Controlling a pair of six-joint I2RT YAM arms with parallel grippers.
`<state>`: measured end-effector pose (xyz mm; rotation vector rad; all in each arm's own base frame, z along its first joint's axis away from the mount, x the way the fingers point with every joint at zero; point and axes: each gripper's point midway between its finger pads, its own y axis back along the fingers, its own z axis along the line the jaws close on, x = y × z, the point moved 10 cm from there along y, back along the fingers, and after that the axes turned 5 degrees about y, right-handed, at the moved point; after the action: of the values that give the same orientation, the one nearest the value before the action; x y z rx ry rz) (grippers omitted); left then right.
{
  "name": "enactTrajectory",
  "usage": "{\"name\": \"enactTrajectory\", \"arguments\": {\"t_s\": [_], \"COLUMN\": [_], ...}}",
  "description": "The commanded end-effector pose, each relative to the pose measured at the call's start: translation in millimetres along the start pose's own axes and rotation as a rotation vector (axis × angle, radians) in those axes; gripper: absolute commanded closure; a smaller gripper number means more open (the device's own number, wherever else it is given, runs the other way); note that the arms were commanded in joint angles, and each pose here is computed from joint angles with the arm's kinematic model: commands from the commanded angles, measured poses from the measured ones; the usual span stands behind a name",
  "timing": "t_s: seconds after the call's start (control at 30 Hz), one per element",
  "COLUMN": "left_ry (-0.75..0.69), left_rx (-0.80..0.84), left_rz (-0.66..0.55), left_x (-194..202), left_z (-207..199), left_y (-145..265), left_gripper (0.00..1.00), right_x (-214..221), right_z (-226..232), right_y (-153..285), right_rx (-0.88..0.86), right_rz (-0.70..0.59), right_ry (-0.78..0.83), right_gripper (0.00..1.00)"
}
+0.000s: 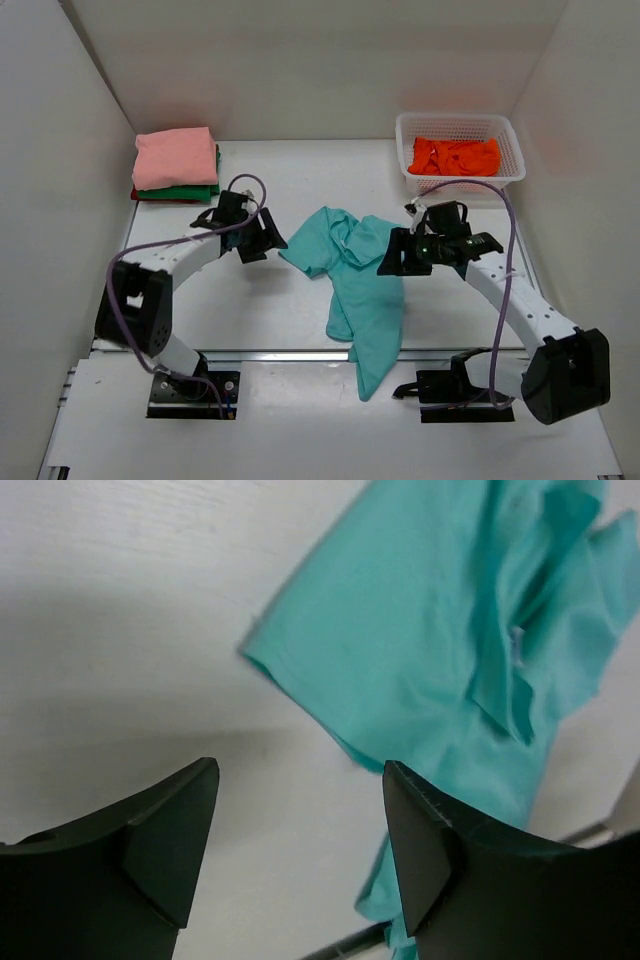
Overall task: Fold and stack the t-shirts
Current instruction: Flatten out the tshirt
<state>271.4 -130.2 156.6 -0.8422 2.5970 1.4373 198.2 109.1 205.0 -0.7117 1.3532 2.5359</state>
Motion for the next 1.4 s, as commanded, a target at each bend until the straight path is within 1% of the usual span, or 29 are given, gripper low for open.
{"name": "enactTrajectory", "arguments": {"t_s": [0.0,0.07,0.1,0.13,0.23,0.3,0.33,0.37,0.4,0.5,0.57,0.6,0.63,0.67,0.7,0.73,0.8,0.87,0.97,1.0,1.03,1.07,1.1,1.13,1.17,1.3,1.37], "left_ry": [-0.006,-0.036,-0.049,-0.058,-0.073,-0.099,-0.116,-0.137,-0.140,-0.134,-0.082,-0.068,-0.044,-0.021,-0.002,0.010,0.025,0.042,0.060,0.065,0.067,0.061,0.054,0.058,0.047,0.047,0.051], "left_rx": [-0.122,-0.179,-0.230,-0.254,-0.278,-0.262,-0.237,-0.188,-0.180,-0.088,0.000,0.026,0.069,0.099,0.107,0.130,0.142,0.170,0.203,0.210,0.218,0.223,0.224,0.235,0.247,0.238,0.224], "left_rz": [-0.040,0.002,0.053,0.084,0.130,0.155,0.180,0.194,0.202,0.217,0.154,0.134,0.084,0.052,0.035,-0.008,-0.050,-0.107,-0.173,-0.198,-0.230,-0.250,-0.277,-0.294,-0.312,-0.369,-0.378], "left_x": [-22,-25,-19,-20,-17,-15,-13,-13,-12,-15,-28,-32,-41,-48,-56,-67,-78,-88,-103,-109,-115,-117,-121,-124,-127,-132,-129], "left_z": [-1,-2,5,8,9,2,-3,-10,-12,-22,-34,-33,-38,-44,-42,-46,-48,-54,-61,-62,-66,-69,-72,-75,-80,-84,-80], "left_y": [-25,-41,-54,-64,-84,-91,-97,-98,-100,-93,-72,-67,-52,-40,-33,-18,-2,21,49,56,68,77,85,92,101,119,123], "left_gripper": [0.23,0.30,0.32,0.31,0.22,0.29,0.42,0.70,1.00,1.00,1.00,1.00,1.00,1.00,1.00,1.00,1.00,1.00,1.00,1.00,1.00,1.00,1.00,1.00,1.00,1.00,1.00], "right_x": [0,4,3,5,8,12,12,13,13,16,17,18,20,22,28,31,43,60,82,84,88,92,92,89,83,66,65], "right_z": [7,5,4,3,0,-3,-2,-3,-5,-7,-6,-4,-4,-1,1,6,6,-1,-12,-15,-20,-24,-24,-25,-23,0,24], "right_y": [18,22,26,29,36,36,40,40,38,36,33,29,24,21,14,9,1,-6,-13,-15,-17,-18,-19,-22,-23,-35,-44], "right_rx": [-0.002,0.011,0.016,0.025,0.038,0.045,0.045,0.046,0.052,0.035,0.001,-0.012,-0.019,-0.030,-0.035,-0.025,0.001,0.060,0.141,0.156,0.164,0.164,0.149,0.135,0.106,-0.016,-0.071], "right_rz": [-0.085,-0.088,-0.099,-0.102,-0.127,-0.122,-0.143,-0.141,-0.137,-0.127,-0.121,-0.104,-0.086,-0.060,-0.015,0.014,0.083,0.153,0.246,0.260,0.286,0.311,0.319,0.323,0.310,0.341,0.397], "right_ry": [0.000,-0.016,-0.023,-0.034,-0.062,-0.090,-0.088,-0.094,-0.096,-0.108,-0.096,-0.090,-0.082,-0.062,-0.051,-0.018,0.013,0.009,-0.013,-0.022,-0.035,-0.037,-0.048,-0.037,-0.040,0.033,0.122], "right_gripper": [0.45,0.46,0.46,0.46,0.46,0.46,0.46,0.46,0.46,0.45,0.45,0.45,0.45,0.45,0.45,0.44,0.44,0.44,0.40,0.39,0.35,0.34,0.29,0.28,0.29,0.33,0.37]}}
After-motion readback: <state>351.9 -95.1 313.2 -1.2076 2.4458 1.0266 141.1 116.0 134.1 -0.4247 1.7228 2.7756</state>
